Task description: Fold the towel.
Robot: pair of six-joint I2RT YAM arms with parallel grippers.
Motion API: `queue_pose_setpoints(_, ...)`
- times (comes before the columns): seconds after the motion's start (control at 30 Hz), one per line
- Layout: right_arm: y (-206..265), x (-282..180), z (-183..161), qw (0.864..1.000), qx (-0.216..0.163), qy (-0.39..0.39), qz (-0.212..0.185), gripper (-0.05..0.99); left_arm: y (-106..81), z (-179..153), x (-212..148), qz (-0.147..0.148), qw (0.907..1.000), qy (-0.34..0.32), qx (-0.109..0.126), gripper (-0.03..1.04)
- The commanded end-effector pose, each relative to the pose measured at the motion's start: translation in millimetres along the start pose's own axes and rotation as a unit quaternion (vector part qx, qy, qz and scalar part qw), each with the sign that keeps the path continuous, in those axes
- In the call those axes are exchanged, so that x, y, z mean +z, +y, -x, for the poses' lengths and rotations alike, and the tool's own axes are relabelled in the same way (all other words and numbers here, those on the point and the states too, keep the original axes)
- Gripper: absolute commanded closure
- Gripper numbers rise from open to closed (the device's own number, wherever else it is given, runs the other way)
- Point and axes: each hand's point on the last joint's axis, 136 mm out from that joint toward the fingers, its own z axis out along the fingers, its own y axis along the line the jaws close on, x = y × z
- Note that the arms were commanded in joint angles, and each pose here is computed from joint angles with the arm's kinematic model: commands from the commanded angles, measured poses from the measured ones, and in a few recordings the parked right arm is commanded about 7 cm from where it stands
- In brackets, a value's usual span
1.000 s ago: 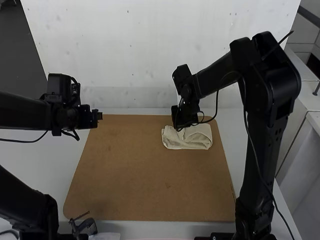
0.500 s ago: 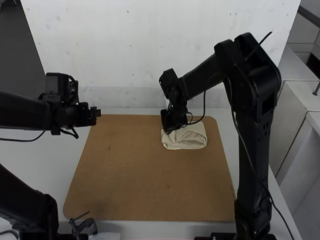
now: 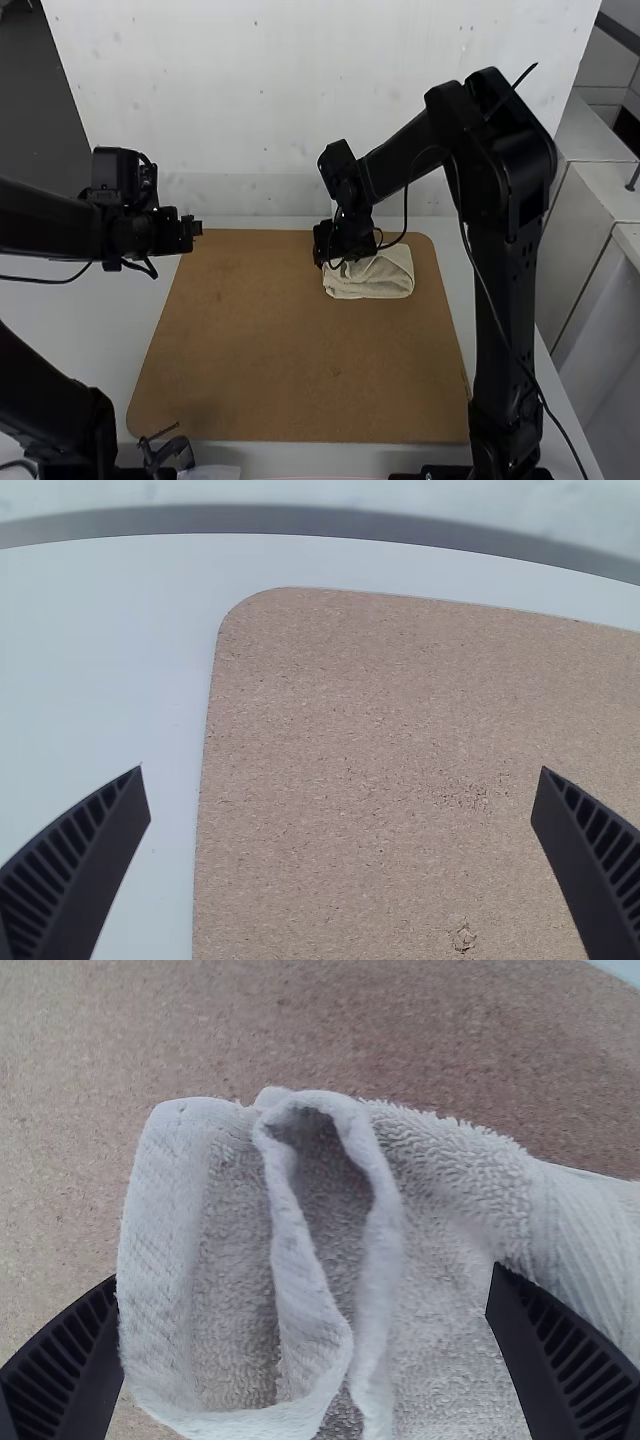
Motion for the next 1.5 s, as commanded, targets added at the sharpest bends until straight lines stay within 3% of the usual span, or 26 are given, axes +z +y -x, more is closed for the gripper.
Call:
queue_pose_setpoints(0.0,-12.5,-41.4,37.0,0.997,0.034,-0.06,0.023,0.08,1.4,-7.6,2.6,-0.005,1.0,0.008,0.0,0.02)
queue_pose_setpoints(0.13,-17.0,-59.0,43.9,0.996,0.041,-0.079,0.032,0.1,0.2,-6.6,2.5,-0.007,1.0,0.002,0.001,0.02)
queue_pose_setpoints(0.17,-17.6,-60.0,43.7,0.995,0.041,-0.079,0.032,0.15,0.5,-6.5,2.5,-0.006,1.0,0.002,0.001,0.02)
queue_pose_setpoints(0.33,-14.4,-57.3,32.5,0.996,0.035,-0.07,0.033,0.77,-3.7,-4.2,1.8,-0.011,0.9999,-0.002,0.006,0.02)
queue_pose_setpoints(0.4,-14.5,-52.7,29.5,0.997,0.033,-0.067,0.03,0.92,-3.7,-4.0,1.3,-0.011,0.9999,-0.003,0.006,0.02)
queue_pose_setpoints(0.73,-12.2,-10.6,-4.7,1.0,0.013,-0.009,0.005,0.92,-2.9,-7.0,1.2,-0.01,0.9999,-0.001,0.005,0.02)
queue_pose_setpoints(1.13,29.0,-1.0,-4.2,0.999,-0.021,-0.012,0.022,0.92,0.2,-7.2,1.9,-0.007,1.0,-0.001,0.002,0.02)
queue_pose_setpoints(1.47,31.8,2.4,-1.7,1.0,-0.018,-0.012,0.022,0.92,2.7,-6.5,1.7,-0.006,1.0,-0.002,0.0,0.02)
